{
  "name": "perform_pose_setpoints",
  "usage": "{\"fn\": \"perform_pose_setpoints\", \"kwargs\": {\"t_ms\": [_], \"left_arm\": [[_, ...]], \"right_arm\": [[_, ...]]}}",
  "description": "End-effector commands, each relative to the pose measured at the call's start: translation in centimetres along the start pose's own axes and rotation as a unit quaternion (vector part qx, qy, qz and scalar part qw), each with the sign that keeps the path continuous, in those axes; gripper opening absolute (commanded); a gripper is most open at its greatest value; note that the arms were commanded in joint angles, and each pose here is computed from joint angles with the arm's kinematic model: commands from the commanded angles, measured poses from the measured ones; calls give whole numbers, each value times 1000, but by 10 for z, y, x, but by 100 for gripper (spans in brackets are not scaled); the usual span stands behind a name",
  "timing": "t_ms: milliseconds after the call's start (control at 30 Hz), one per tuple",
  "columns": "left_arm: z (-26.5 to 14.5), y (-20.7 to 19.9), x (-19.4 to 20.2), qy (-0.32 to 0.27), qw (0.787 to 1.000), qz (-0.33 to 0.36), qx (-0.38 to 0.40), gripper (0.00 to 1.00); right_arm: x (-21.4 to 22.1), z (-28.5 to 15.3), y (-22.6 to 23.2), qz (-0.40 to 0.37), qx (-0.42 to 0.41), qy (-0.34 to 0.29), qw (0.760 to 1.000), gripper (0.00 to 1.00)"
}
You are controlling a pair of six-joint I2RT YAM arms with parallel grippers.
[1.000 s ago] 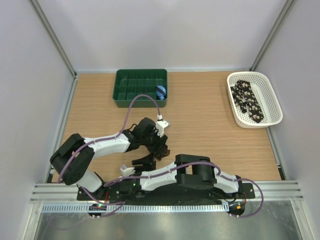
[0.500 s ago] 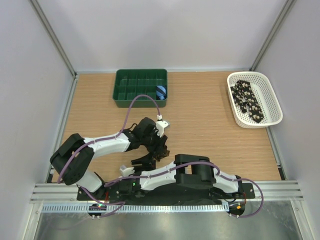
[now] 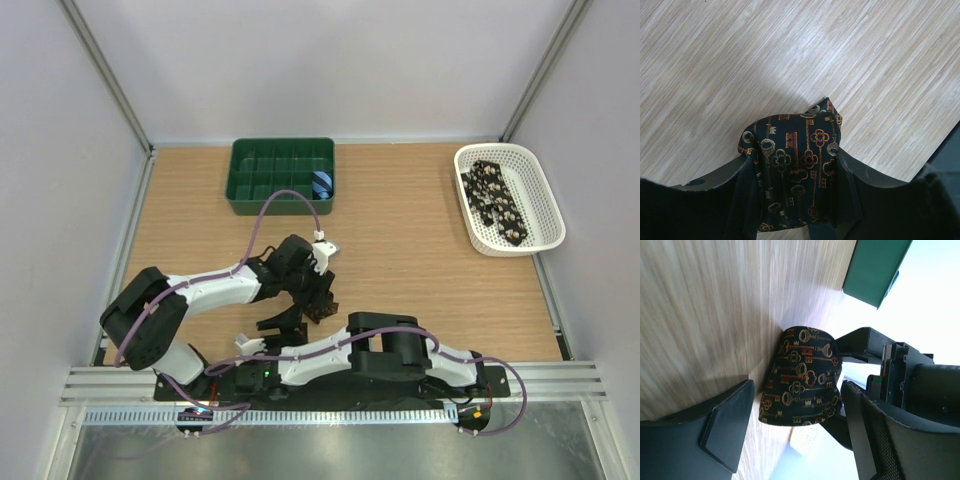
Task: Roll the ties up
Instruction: Roll the tie
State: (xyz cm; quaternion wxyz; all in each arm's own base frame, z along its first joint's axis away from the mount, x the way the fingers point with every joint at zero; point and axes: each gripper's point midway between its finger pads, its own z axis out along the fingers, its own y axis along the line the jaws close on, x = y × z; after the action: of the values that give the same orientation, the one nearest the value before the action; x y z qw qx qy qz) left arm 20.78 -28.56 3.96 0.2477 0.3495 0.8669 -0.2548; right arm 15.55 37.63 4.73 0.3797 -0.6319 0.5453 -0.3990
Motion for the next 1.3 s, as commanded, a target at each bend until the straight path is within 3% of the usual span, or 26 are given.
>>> {"fn": "perform_pose_setpoints", "kwargs": {"t_ms": [0,367,500,1267], "left_arm": [[-4,-6,-14,-14,1000,4,6,52],[-8,-7,-17,-2,1000,-24,-3,52],[-7,-7,-15,14,999,-35,-3,52],[0,-9,-13,5,999,-39,7,51]], "right_arm": [[-6,7,8,9,-3,3,1000,78],[13,23,19,4,-8,44,999,73],[18,26,21,-4,7,54,998,79],[15,17,13,25,1,49,998,82]]}}
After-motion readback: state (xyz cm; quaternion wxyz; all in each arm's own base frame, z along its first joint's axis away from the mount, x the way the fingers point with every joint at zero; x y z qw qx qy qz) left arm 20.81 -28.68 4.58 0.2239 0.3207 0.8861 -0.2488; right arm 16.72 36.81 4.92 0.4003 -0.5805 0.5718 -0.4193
